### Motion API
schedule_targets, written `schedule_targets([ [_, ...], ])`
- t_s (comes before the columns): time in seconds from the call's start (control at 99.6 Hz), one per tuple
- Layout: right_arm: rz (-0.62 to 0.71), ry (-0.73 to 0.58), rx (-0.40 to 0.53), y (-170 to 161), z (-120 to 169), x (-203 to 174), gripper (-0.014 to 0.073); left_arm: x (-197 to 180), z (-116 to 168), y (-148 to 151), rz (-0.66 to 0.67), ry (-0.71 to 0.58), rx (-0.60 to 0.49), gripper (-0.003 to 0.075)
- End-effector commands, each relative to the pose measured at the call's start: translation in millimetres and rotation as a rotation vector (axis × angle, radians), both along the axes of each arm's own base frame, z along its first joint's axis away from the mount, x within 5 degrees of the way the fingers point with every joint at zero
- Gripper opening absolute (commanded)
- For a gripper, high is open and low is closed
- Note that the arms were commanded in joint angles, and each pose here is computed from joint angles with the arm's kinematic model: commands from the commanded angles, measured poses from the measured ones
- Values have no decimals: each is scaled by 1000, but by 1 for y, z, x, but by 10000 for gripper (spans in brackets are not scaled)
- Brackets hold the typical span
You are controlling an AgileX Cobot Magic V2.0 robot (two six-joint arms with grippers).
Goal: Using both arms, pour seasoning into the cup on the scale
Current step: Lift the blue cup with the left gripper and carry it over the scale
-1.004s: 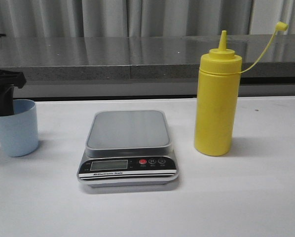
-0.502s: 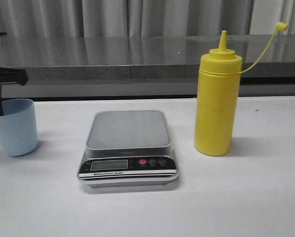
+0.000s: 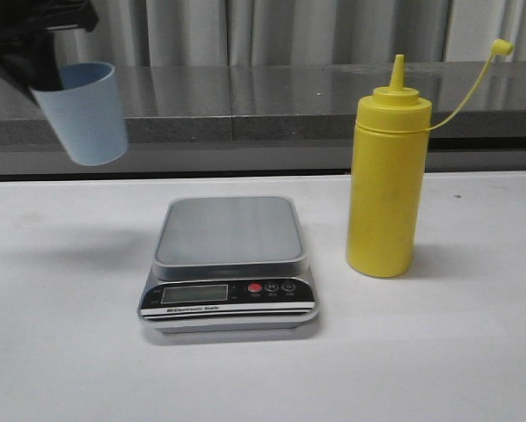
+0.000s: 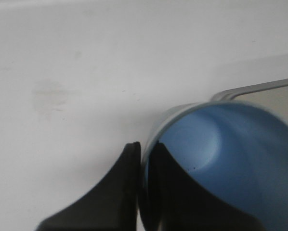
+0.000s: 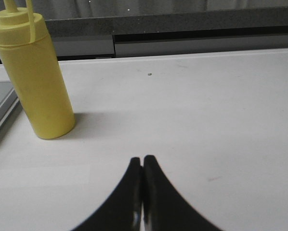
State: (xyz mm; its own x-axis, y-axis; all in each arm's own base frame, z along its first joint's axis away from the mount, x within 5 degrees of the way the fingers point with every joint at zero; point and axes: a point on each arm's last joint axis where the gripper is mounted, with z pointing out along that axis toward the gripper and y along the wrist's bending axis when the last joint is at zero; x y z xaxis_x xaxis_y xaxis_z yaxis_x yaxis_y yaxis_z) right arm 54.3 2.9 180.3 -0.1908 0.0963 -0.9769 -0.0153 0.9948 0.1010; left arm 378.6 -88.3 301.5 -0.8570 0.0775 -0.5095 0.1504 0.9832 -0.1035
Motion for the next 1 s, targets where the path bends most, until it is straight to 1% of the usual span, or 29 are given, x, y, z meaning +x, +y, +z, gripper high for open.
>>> schedule_targets([
  [0.0,-12,-109,-8,-1,14,0,-68,-11,41,-23,-59,-128,-52,-20],
  [0.08,-12,-109,-8,-1,14,0,-68,-16,47,-45,-121,-151,-60,-20],
  [0.151,-12,-109,-8,-1,14,0,-68,-20,46,-62,-170,-161,-63,-20],
  [0.311,-12,-109,-8,-1,14,0,-68,-27,39,-94,-272,-176,-56,-20],
  [0.411,-12,-109,-8,-1,14,0,-68,-25,27,-105,-312,-151,-38,-20],
  [0.422,-12,-109,-8,-1,14,0,-68,-21,15,-110,-319,-122,-28,-20],
  [0.723,-12,-109,-8,-1,14,0,-68,-11,-15,-116,-321,-44,-1,-18],
  [0.853,-12,-109,-8,-1,14,0,-68,-10,-19,-116,-317,-27,1,-11],
  [0.923,-12,-109,-8,-1,14,0,-68,-10,-19,-116,-322,-30,3,39],
  [0.994,-12,-109,-8,-1,14,0,-68,-10,-19,-116,-322,-30,3,132],
])
